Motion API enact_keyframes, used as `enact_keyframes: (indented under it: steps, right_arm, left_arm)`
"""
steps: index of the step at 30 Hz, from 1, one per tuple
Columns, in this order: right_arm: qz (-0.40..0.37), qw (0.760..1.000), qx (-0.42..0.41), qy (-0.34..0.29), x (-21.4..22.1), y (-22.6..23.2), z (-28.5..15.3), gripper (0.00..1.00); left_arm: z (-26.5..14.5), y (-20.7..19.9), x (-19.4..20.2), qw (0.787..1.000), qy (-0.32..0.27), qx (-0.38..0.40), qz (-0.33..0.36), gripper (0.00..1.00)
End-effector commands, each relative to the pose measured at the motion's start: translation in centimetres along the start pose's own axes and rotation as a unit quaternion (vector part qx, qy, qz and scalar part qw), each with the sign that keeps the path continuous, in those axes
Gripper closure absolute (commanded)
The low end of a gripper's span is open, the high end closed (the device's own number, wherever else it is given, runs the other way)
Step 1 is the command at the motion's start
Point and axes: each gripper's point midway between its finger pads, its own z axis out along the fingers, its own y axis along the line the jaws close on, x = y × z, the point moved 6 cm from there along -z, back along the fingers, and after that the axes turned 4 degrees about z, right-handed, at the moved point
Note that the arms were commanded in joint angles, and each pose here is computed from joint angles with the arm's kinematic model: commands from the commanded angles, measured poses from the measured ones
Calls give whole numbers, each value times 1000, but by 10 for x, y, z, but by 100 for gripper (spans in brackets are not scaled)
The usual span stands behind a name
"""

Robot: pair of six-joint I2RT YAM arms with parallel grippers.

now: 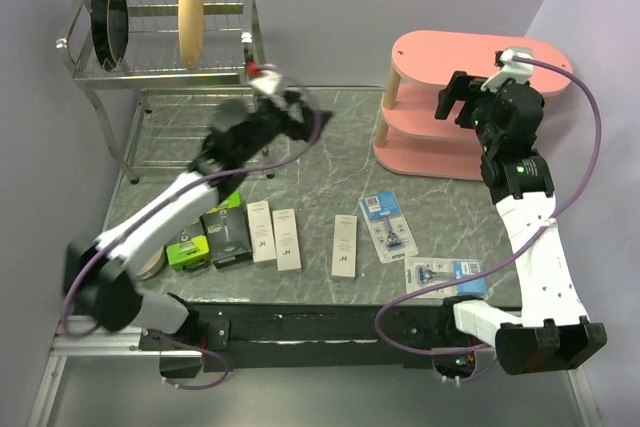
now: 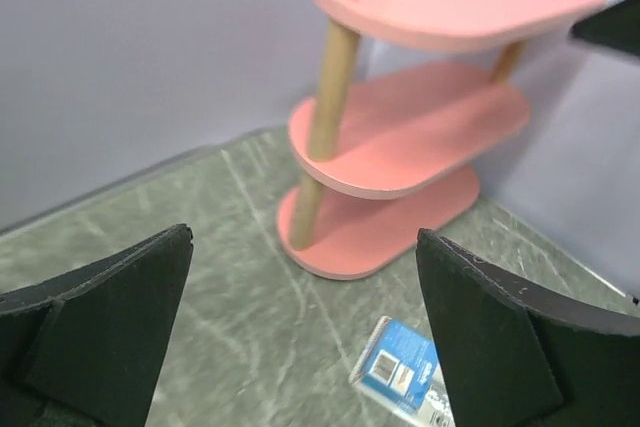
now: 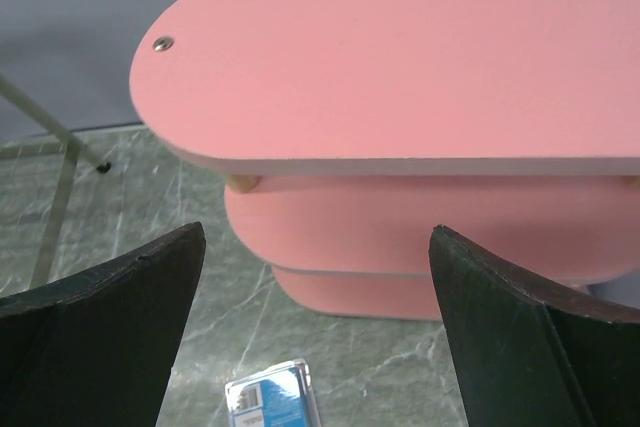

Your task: Place and organize the shaving razors onto the shelf

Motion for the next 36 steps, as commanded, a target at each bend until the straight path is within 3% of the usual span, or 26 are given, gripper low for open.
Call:
enact_keyframes:
  steps: [1,6,13,20,29,36]
  right_arm:
    - [18,998,27,-51,-21,-9,-10,0]
    - [21,999,31,-35,-8,-14,-18,0]
    - [24,998,39,-32,1,-20,-28,0]
    - [38,998,48,-9,16,-28,-26,0]
    - [38,998,50,0,16,-30,-26,0]
    - [32,997,63,-1,17,-36,-26,0]
  left_arm:
    - [65,-13,25,1000,-13,-8,-7,1]
    - [115,-17,41,998,-56,0,-36,0]
    - [181,-31,74,996,-63,38,-40,0]
    - [216,-47,94,993,-92,59,-36,1]
    - [248,-46,113,991,-130,4,-40,1]
    - [255,-34,105,984,-165,-58,-20,22]
